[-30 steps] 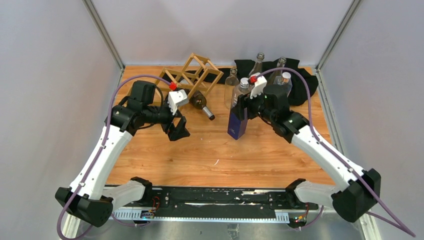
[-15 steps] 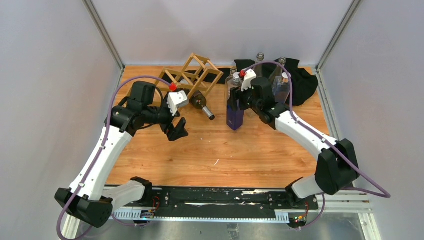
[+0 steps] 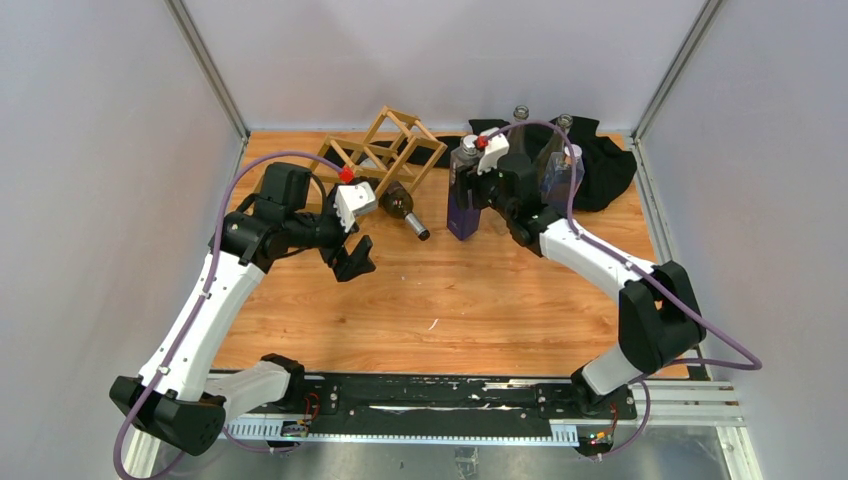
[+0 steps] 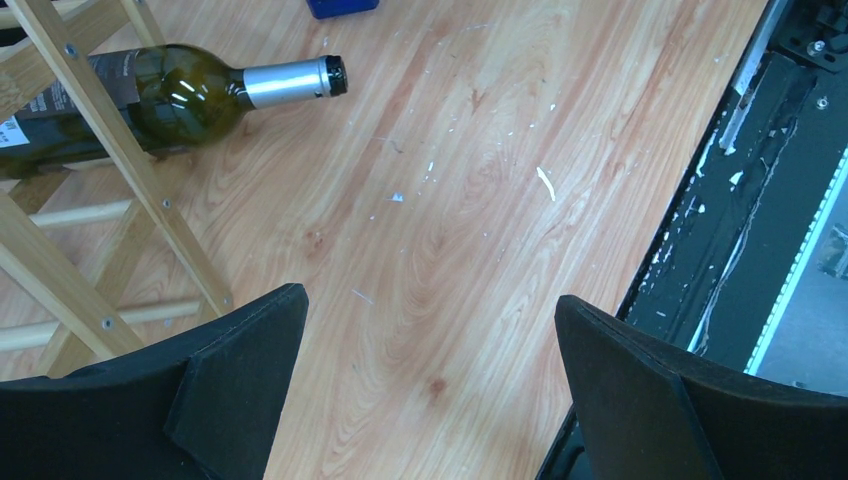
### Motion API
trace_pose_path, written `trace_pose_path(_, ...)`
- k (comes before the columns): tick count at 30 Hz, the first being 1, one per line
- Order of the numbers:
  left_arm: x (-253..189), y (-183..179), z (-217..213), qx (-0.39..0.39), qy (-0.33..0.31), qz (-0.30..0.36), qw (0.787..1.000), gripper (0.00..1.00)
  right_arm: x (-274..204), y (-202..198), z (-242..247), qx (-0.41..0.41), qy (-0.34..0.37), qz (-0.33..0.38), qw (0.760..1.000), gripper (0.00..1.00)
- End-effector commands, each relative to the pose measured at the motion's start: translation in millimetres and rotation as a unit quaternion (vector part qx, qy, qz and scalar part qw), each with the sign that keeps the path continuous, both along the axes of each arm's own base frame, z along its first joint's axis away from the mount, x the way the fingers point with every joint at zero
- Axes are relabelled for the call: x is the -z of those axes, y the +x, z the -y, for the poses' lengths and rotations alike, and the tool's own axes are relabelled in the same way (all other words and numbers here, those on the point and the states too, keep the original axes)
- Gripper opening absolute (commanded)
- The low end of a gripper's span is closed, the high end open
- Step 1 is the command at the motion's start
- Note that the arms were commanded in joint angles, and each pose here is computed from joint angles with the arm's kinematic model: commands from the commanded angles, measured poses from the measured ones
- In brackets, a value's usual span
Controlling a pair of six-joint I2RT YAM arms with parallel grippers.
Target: Take the wine bottle off the wine rack
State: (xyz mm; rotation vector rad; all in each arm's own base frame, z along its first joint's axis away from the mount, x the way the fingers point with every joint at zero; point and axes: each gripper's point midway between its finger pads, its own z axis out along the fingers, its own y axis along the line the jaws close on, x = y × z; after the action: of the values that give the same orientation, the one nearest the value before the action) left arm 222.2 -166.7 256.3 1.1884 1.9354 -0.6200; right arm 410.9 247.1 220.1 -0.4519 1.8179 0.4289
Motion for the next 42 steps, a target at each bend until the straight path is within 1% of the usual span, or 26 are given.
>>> trace_pose_path(1, 0, 1, -4, 0.0, 0.007, 0.006, 1.0, 1.0, -56, 24, -3, 0.012, 0.039, 0.096, 0.994, 0.0)
trace_pose_path(8, -1, 4, -3, 0.001, 0.009, 0.01, 1.0, 1.0, -41, 26, -2, 0.012, 0.022, 0.082, 0.996, 0.01)
trace_pose_path(10, -1, 4, -4, 0.0, 0.011, 0.011, 1.0, 1.0, -37, 25, -2, 0.011, 0.021, 0.078, 0.997, 0.04)
trace_pose_path(11, 0, 4, -4, -0.001, 0.012, 0.011, 1.0, 1.0, -35, 25, -3, 0.01, 0.02, 0.076, 0.997, 0.08)
trace_pose_path(12, -1, 5, -5, -0.002, 0.013, 0.013, 1.0, 1.0, -33, 25, -3, 0.011, 0.02, 0.072, 0.997, 0.18)
trace_pose_path(13, -1, 5, -6, -0.004, 0.014, 0.014, 1.0, 1.0, -32, 25, -2, 0.013, 0.02, 0.069, 0.997, 0.3)
trace_pose_path(15, -2, 6, -7, -0.008, 0.016, 0.016, 1.0, 1.0, -35, 23, -1, 0.016, 0.026, 0.064, 0.998, 0.59)
trace_pose_path(16, -2, 6, -7, -0.01, 0.017, 0.018, 1.0, 1.0, -39, 20, -1, 0.016, 0.029, 0.064, 0.997, 0.69)
trace_pose_path(19, -4, 9, -9, -0.017, 0.02, 0.02, 0.999, 1.0, -50, 12, 1, 0.013, 0.038, 0.064, 0.997, 0.85)
trace_pose_path(26, -7, 19, -14, -0.047, 0.029, 0.017, 0.998, 1.0, -92, -17, 8, 0.007, 0.063, 0.083, 0.995, 0.89)
trace_pose_path(31, -12, 24, -20, -0.063, 0.033, 0.026, 0.997, 1.0, -123, -37, 19, 0.029, 0.063, 0.099, 0.993, 0.9)
trace_pose_path(32, -13, 25, -22, -0.068, 0.035, 0.027, 0.997, 1.0, -123, -42, 20, 0.03, 0.053, 0.087, 0.994, 0.9)
trace_pose_path(34, -13, 31, -28, -0.083, 0.042, 0.03, 0.995, 1.0, -134, -53, 14, 0.021, 0.037, 0.075, 0.996, 0.9)
trace_pose_path(37, -13, 39, -42, -0.109, 0.046, 0.025, 0.993, 1.0, -146, -79, -9, -0.01, 0.019, 0.086, 0.996, 0.91)
trace_pose_path(42, -11, 46, -64, -0.145, 0.039, 0.018, 0.989, 1.0, -135, -106, -50, -0.055, 0.005, 0.052, 0.997, 0.91)
